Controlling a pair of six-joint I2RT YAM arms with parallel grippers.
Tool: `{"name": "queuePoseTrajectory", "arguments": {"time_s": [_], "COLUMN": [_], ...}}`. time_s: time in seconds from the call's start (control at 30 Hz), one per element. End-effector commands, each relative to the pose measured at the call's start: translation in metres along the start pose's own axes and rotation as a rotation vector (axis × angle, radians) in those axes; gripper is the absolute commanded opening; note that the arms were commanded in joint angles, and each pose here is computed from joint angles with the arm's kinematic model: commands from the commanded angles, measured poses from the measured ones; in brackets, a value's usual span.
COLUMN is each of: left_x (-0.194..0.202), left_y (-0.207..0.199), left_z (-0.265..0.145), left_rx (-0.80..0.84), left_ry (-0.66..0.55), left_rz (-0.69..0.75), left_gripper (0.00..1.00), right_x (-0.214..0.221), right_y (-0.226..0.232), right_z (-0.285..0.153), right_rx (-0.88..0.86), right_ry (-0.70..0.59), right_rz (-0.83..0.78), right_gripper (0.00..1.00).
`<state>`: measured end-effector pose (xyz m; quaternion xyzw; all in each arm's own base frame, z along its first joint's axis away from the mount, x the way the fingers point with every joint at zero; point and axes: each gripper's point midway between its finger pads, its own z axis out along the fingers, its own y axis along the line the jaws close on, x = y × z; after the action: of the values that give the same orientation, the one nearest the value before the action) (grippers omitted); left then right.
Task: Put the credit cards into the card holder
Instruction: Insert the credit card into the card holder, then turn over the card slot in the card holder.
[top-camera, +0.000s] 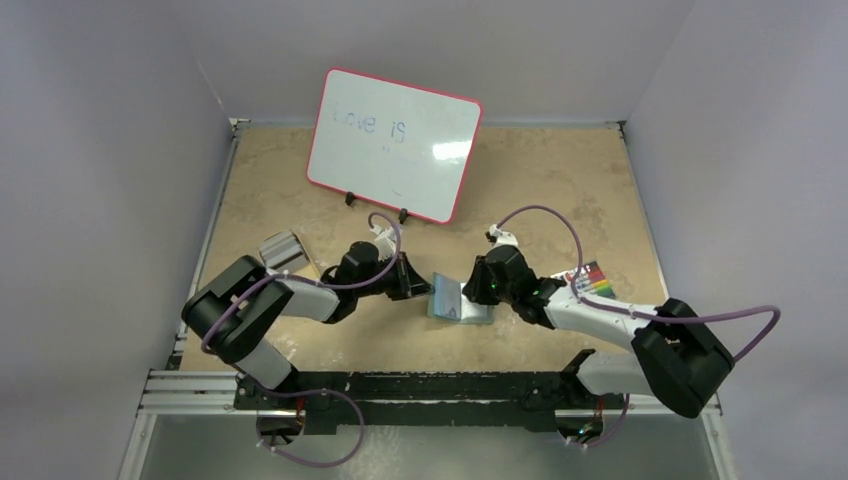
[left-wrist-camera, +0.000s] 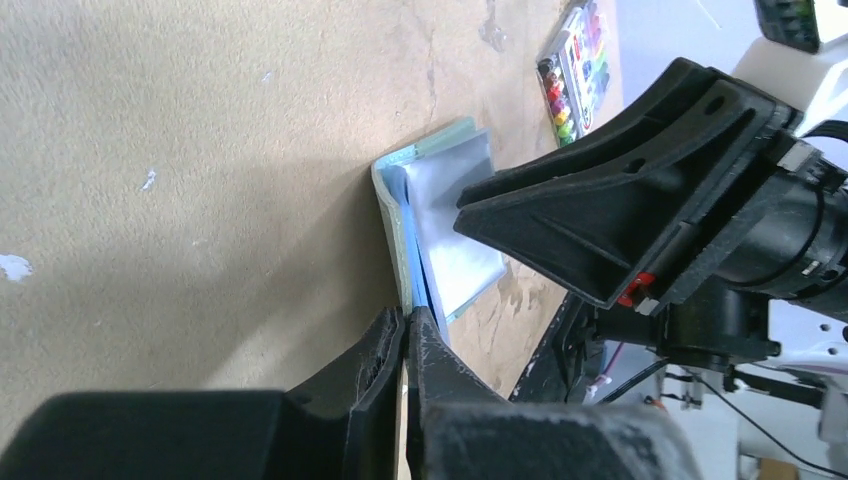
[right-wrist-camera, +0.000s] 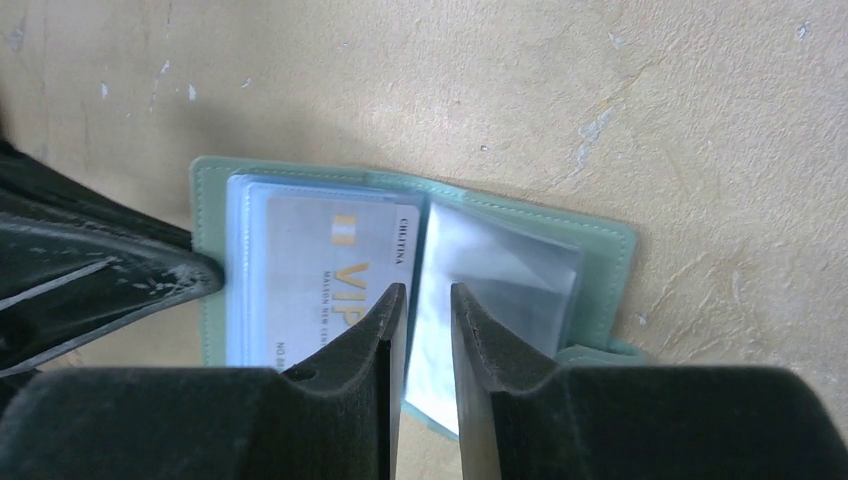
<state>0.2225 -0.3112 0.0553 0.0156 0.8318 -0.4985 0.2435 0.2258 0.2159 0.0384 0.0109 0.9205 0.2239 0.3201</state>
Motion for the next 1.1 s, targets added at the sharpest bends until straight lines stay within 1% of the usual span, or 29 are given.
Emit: {"name": "queuePoseTrajectory", "arguments": {"time_s": [0.0, 0.17, 0.2, 0.4, 0.47, 0.57, 0.8, 0.9, 1.07], "left_x": [-0.017, -0.021, -0.022, -0.02, -0.019, -0.019, -0.02, -0.021, -0.022], "left_y": [-0.013, -0.021, -0.023, -0.025, -0.027, -0.026, -0.023, -0.023, -0.028], "left_z": [-0.007, -0.014, -0.015, -0.012, -0.011, -0.01, -0.003, -0.002, -0.003], "left_rx": [-0.033, -0.032, -0.028, -0.005, 0.013, 0.019, 0.024, 0.027, 0.041], "left_ry": [-0.023, -0.029, -0.03, -0.027, -0.031, -0.035, -0.042, -0.044, -0.048], "left_rz": [0.129, 0.147, 0.144, 0.114, 0.103, 0.095, 0.084, 0.08, 0.077], "left_gripper": [0.0, 0.02, 0.04, 0.21, 0.25, 0.28, 0.28, 0.26, 0.11], "right_x": [-0.013, -0.001, 0.0, -0.003, -0.001, 0.002, 0.009, 0.01, 0.013], "right_y": [0.008, 0.018, 0.02, 0.028, 0.029, 0.028, 0.025, 0.023, 0.022], "right_z": [0.007, 0.022, 0.024, 0.027, 0.028, 0.03, 0.032, 0.031, 0.031], "right_rx": [-0.019, -0.072, -0.076, -0.109, -0.115, -0.118, -0.119, -0.116, -0.123], "right_ry": [-0.053, -0.006, -0.002, -0.006, 0.0, 0.006, 0.015, 0.014, 0.018], "right_rz": [-0.024, -0.004, -0.002, 0.001, 0.002, 0.006, 0.016, 0.016, 0.019], "right_gripper": [0.25, 0.23, 0.23, 0.23, 0.23, 0.23, 0.22, 0.22, 0.22]}}
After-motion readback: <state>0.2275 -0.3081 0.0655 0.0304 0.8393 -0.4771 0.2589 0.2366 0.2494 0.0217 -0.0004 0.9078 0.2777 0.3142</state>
